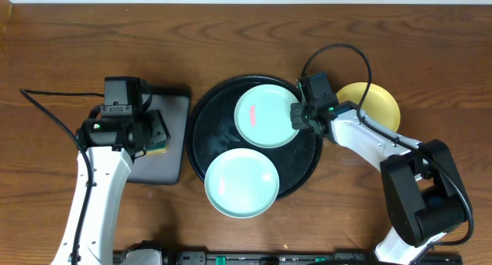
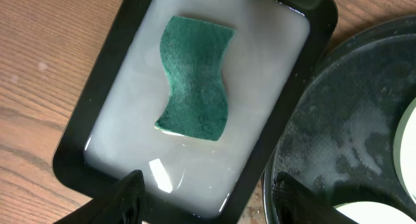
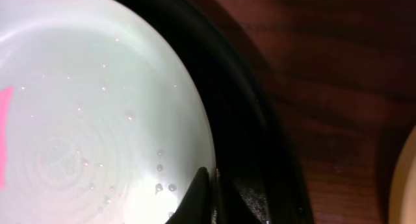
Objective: Clean dirty plates on tray and stack at the side
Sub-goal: 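Lower the left gripper into the water tray and grasp the green sponge, then lift the sponge out of the water tray with the left gripper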
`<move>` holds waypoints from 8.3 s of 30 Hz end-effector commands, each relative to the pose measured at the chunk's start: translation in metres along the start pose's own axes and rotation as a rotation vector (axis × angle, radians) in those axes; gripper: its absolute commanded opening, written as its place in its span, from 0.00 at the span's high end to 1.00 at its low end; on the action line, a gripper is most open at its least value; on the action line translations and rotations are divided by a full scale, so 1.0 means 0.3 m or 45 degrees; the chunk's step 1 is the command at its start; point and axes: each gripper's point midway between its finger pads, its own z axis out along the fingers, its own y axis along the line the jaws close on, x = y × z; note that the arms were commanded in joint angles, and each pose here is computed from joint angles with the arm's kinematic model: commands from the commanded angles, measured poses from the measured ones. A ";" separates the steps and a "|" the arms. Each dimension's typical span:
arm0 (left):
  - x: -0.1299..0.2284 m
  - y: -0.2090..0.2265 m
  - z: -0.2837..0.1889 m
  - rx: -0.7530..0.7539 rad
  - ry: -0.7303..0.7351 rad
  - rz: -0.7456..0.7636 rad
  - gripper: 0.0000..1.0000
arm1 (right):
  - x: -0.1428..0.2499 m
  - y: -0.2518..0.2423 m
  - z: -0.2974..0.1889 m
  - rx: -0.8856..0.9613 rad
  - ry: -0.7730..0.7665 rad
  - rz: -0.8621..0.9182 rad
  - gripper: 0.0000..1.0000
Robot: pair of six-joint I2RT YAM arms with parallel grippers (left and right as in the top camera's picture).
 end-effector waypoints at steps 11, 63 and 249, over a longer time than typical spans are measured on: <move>-0.004 0.002 0.040 -0.015 0.019 0.051 0.37 | 0.022 0.016 0.008 -0.038 0.029 0.000 0.65; 0.056 0.097 0.482 -0.199 0.324 0.011 0.59 | 0.013 0.015 0.008 -0.034 0.014 -0.009 0.60; -0.368 -0.102 -0.136 0.114 -0.435 0.170 0.93 | 0.007 0.060 0.024 -0.111 -0.009 -0.066 0.99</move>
